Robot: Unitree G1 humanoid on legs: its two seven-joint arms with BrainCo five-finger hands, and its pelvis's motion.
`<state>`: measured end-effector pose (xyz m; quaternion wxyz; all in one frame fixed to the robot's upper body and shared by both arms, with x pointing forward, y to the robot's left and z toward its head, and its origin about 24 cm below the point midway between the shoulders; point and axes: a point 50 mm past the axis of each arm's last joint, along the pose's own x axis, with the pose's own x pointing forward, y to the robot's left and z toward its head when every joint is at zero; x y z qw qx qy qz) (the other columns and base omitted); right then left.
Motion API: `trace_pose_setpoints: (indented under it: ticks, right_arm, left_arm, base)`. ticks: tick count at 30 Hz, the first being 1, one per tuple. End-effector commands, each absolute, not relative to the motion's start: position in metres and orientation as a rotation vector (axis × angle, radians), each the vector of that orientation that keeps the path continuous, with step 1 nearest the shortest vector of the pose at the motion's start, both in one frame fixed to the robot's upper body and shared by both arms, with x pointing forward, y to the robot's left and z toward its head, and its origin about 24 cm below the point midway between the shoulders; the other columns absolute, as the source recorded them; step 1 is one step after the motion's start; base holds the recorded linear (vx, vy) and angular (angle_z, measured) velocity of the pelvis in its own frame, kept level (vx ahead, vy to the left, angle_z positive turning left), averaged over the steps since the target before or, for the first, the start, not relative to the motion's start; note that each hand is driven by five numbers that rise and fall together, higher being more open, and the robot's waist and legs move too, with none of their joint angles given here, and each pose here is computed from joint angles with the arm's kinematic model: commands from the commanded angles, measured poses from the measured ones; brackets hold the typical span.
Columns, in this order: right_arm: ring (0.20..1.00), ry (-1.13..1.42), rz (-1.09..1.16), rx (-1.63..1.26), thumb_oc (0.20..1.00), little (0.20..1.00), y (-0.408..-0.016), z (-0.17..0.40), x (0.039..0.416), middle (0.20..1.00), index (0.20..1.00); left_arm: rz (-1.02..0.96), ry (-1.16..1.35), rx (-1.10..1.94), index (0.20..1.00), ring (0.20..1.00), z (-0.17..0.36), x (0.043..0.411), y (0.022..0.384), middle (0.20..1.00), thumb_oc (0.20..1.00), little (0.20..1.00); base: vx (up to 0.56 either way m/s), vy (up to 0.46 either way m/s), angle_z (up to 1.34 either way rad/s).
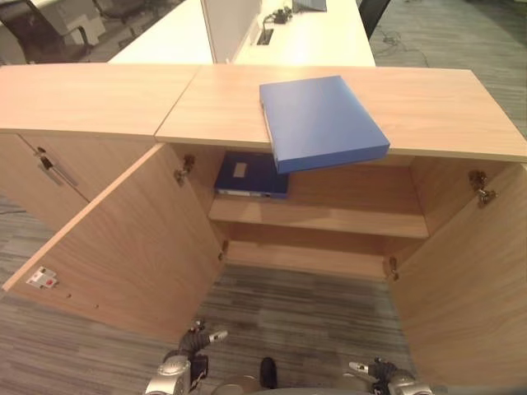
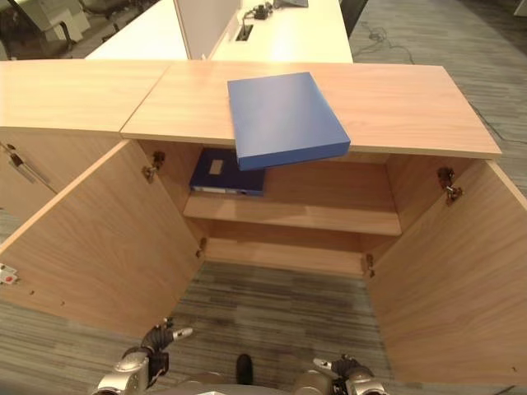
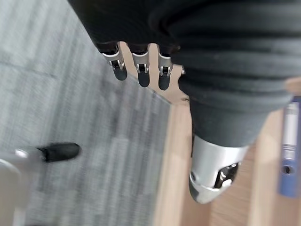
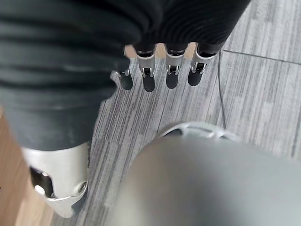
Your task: Put the empty folder in the office cabinet
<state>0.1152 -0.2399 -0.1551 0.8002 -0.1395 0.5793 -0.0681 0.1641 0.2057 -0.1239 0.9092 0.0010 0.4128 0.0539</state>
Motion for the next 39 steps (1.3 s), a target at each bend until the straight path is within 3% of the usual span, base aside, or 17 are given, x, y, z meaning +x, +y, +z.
trace_pose_setpoints:
  ticks: [1, 11, 19, 30, 39]
  right_arm:
    - [1.000, 1.211, -0.170, -0.334, 1.000, 1.000, -0.249, -0.149, 0.127, 1.000, 1.000]
    - [1.000, 1.346, -0.237, -0.306, 1.000, 1.000, -0.253, -0.159, 0.088, 1.000, 1.000]
    - [1.000, 1.343, -0.271, -0.334, 1.000, 1.000, -0.267, -0.155, 0.089, 1.000, 1.000]
    - [1.000, 1.353, -0.268, -0.337, 1.000, 1.000, -0.263, -0.157, 0.081, 1.000, 1.000]
    - [1.000, 1.364, -0.240, -0.270, 1.000, 1.000, -0.239, -0.165, 0.072, 1.000, 1.000]
  left_arm:
    - [0.122, 0.743, -0.060, 1.000, 1.000, -0.108, 0.175, 0.208, 1.000, 1.000, 1.000]
    - [0.095, 0.648, -0.050, 1.000, 1.000, -0.092, 0.190, 0.199, 1.000, 1.000, 1.000]
    - [0.087, 0.647, -0.085, 1.000, 1.000, -0.090, 0.191, 0.190, 1.000, 1.000, 1.000]
    - [0.137, 0.654, 0.006, 1.000, 1.000, -0.089, 0.180, 0.209, 1.000, 1.000, 1.000]
    - [0.373, 0.074, 0.063, 1.000, 1.000, 0.024, 0.202, 0.243, 1.000, 1.000, 1.000]
  base:
    - [0.07, -0.063, 0.01]
    - [0.18, -0.177, 0.13]
    - [0.07, -0.113, 0.29]
    - [0.12, 0.061, -0.05]
    - [0.03, 0.016, 0.06]
